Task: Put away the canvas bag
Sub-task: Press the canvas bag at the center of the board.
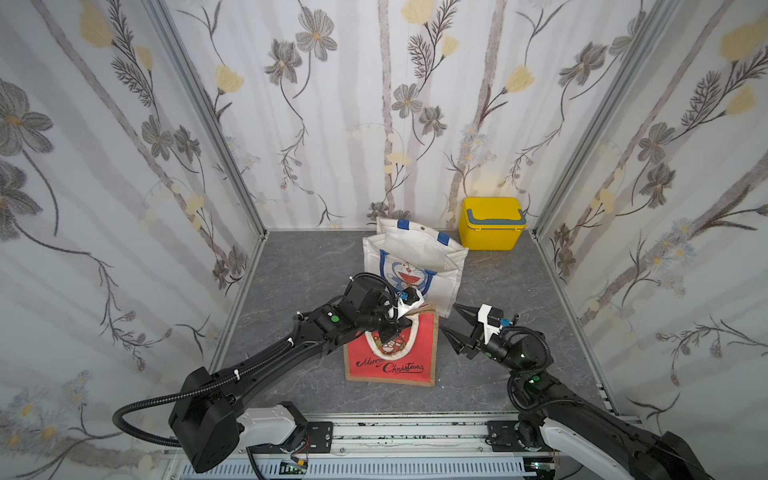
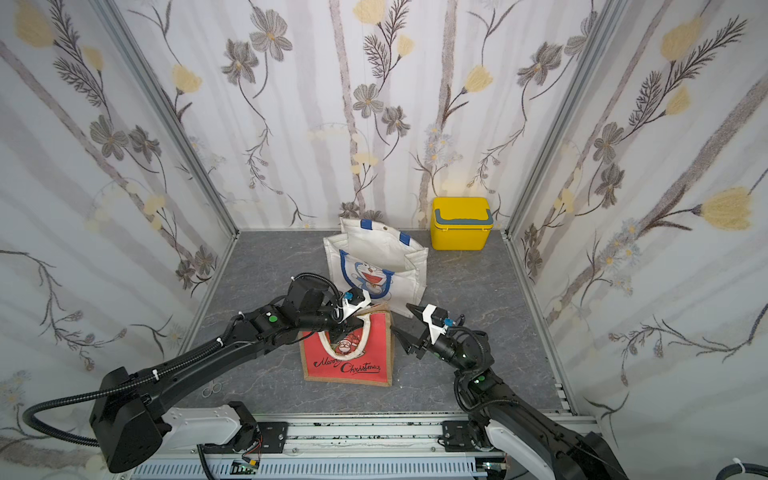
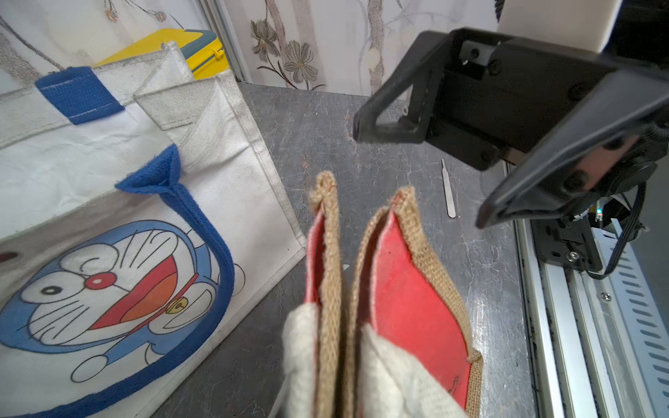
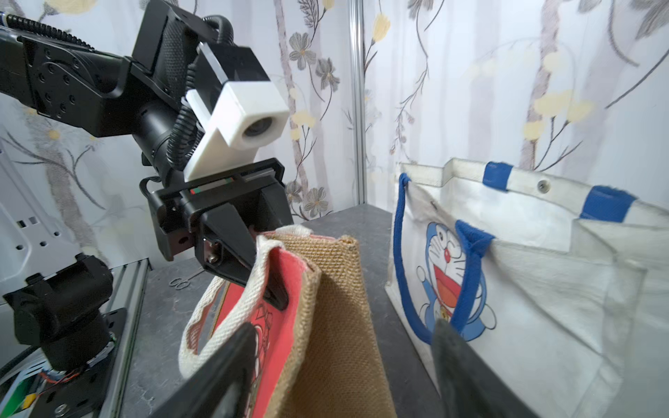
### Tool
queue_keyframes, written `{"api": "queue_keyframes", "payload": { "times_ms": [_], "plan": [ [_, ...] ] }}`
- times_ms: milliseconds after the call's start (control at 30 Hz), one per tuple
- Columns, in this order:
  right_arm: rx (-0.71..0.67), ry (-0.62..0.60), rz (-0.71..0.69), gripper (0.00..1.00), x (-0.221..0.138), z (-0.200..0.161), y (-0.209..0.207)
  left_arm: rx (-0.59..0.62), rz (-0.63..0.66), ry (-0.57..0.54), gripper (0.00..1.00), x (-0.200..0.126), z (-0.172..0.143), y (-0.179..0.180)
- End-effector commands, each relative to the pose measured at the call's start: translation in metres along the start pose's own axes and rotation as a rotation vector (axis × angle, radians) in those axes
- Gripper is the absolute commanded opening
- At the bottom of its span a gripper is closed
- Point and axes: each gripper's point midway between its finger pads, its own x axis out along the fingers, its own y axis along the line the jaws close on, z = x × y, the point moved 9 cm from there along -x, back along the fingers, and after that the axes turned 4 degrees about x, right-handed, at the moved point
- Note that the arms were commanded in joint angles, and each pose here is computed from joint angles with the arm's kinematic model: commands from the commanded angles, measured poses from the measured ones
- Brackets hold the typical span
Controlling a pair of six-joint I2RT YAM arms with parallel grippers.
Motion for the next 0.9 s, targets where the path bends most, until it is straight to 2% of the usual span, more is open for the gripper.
{"api": "queue_keyframes", "payload": {
  "times_ms": [0, 67, 267, 400, 500, 600, 633, 733, 767, 800, 867],
  "plan": [
    [-0.017, 0.027, -0.012, 0.96, -0.002, 0.005, 0.001, 0.052, -0.01, -0.066, 0.18, -0.005, 0.01, 0.0],
    [-0.009, 0.039, 0.048, 1.0, 0.001, 0.009, 0.005, 0.048, -0.006, -0.062, 0.16, -0.005, 0.01, 0.002],
    [0.013, 0.115, 0.146, 1.0, 0.027, 0.006, 0.001, 0.032, -0.053, -0.093, 0.16, -0.005, 0.014, -0.002],
    [0.025, 0.12, 0.197, 1.0, 0.044, -0.001, -0.004, 0.028, -0.058, -0.102, 0.16, -0.005, 0.014, -0.003],
    [0.055, 0.157, 0.253, 0.92, 0.055, -0.009, -0.007, 0.02, -0.053, -0.097, 0.17, -0.005, 0.013, -0.002],
    [0.095, 0.2, 0.295, 0.73, 0.055, -0.023, -0.006, 0.021, -0.02, -0.08, 0.17, -0.005, 0.012, 0.0],
    [0.103, 0.204, 0.307, 0.64, 0.053, -0.028, -0.005, 0.021, -0.009, -0.078, 0.18, -0.006, 0.012, 0.001],
    [0.113, 0.214, 0.302, 0.26, 0.045, -0.039, -0.004, 0.019, 0.014, -0.073, 0.2, -0.006, 0.012, 0.003],
    [0.111, 0.221, 0.292, 0.14, 0.044, -0.042, -0.004, 0.015, 0.024, -0.062, 0.22, -0.006, 0.011, 0.005],
    [0.112, 0.229, 0.278, 0.06, 0.042, -0.043, -0.005, 0.014, 0.03, -0.05, 0.27, -0.005, 0.011, 0.006],
    [0.097, 0.241, 0.245, 0.0, 0.04, -0.045, -0.006, 0.009, 0.055, -0.021, 0.42, -0.006, 0.009, 0.008]
  ]
}}
